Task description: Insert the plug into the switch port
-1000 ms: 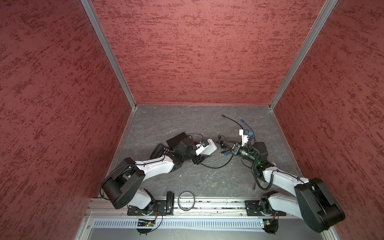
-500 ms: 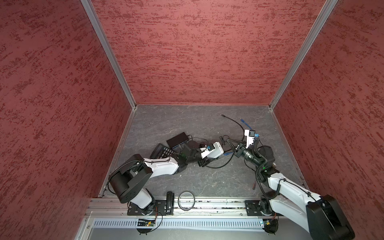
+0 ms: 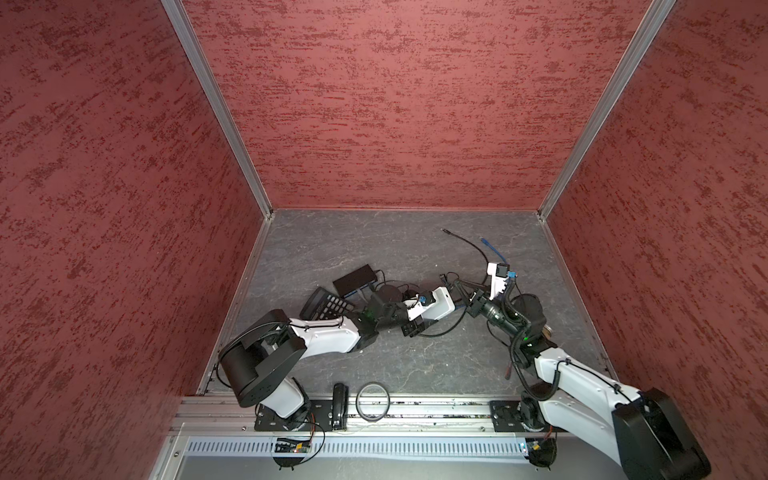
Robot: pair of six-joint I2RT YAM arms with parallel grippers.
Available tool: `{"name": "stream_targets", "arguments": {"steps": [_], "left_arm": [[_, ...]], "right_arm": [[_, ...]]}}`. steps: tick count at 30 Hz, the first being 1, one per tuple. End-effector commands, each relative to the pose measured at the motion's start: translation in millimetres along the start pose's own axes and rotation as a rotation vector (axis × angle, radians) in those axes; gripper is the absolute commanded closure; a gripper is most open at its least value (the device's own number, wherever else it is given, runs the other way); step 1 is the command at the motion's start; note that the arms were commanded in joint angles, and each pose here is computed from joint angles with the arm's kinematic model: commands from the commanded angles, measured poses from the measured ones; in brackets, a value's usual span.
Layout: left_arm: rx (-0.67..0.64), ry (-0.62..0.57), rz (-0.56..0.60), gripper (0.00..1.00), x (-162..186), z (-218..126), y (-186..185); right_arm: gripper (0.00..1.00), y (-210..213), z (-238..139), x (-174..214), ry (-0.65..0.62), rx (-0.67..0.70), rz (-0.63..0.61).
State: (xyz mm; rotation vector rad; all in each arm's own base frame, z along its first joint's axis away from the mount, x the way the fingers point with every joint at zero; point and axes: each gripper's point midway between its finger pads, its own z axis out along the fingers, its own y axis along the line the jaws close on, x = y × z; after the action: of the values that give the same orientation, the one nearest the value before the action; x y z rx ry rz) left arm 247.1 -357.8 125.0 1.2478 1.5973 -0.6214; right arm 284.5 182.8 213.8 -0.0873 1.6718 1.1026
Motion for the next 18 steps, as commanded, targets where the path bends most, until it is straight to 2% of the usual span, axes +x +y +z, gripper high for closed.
{"name": "stream_targets", "arguments": {"steps": [1,9,18], "left_arm": [[-0.007,-0.052,0.003,0.75,-18.8,-2.9,1.4],[-0.035,-0.063,-0.003,0.76,-22.6,0.8,9.1],[-0.024,-0.078,-0.014,0.76,-29.4,7.5,10.1]], "right_arm": [[0.92,-5.5,-2.7,-4.3,-0.037,0.037,-0.017],[0.91,15.8,-4.5,3.1,-0.006,-0.089,-0.025],[0.91,20.4,-5.2,12.7,0.027,-0.129,-0.020]]}}
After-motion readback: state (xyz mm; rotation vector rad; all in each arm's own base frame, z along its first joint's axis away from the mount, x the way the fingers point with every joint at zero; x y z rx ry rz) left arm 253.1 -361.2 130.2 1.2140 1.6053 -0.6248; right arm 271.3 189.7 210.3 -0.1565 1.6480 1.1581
